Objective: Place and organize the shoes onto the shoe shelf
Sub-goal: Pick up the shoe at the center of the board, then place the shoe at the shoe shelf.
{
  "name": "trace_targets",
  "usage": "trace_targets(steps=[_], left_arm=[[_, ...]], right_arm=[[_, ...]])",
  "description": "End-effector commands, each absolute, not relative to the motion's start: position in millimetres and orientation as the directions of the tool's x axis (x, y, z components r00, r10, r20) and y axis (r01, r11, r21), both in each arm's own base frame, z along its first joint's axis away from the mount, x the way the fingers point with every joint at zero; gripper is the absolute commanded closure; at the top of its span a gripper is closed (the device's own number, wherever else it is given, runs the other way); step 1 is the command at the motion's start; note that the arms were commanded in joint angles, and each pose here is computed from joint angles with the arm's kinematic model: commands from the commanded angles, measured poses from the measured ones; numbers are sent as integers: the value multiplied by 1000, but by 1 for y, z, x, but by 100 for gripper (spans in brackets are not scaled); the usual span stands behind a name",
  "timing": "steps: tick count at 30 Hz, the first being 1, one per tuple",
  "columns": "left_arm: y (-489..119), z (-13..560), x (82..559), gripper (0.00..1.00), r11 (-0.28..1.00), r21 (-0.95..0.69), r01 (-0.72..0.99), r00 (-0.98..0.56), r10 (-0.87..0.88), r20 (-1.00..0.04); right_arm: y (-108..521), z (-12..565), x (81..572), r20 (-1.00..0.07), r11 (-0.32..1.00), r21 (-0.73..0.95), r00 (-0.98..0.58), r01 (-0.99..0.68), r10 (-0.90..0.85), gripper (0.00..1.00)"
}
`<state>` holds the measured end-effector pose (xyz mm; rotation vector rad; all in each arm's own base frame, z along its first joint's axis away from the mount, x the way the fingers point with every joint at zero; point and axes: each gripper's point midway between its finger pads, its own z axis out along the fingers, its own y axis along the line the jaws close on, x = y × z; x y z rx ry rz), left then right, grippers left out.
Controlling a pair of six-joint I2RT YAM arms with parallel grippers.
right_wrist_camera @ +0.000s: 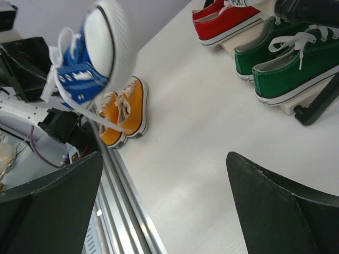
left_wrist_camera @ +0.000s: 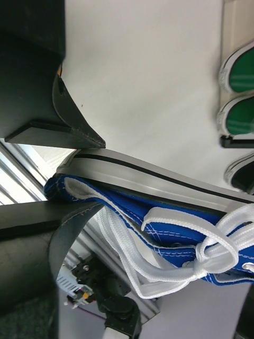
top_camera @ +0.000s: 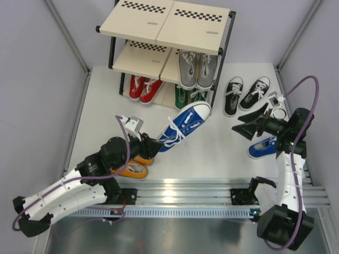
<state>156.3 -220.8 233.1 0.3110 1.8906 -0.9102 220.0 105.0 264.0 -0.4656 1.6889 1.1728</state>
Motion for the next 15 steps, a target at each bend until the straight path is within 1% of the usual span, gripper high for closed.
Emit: trace_targets(steps=[1,9,15], left_arm=[[-197,327,167,100,680,-449,580,-298,-336,-893],[-178,352,183,100,758,-426,493,-236,-355,-905],[-181,364,199,100,789,-430,439,-216,-372,-903]], right_arm=[[96,257,226,-901,471,433,-393,-769,186,1],[94,253,225,-904,477,426,-387,-769,183,1],[93,254,223,-904,478,425,-385,-769,185,1]])
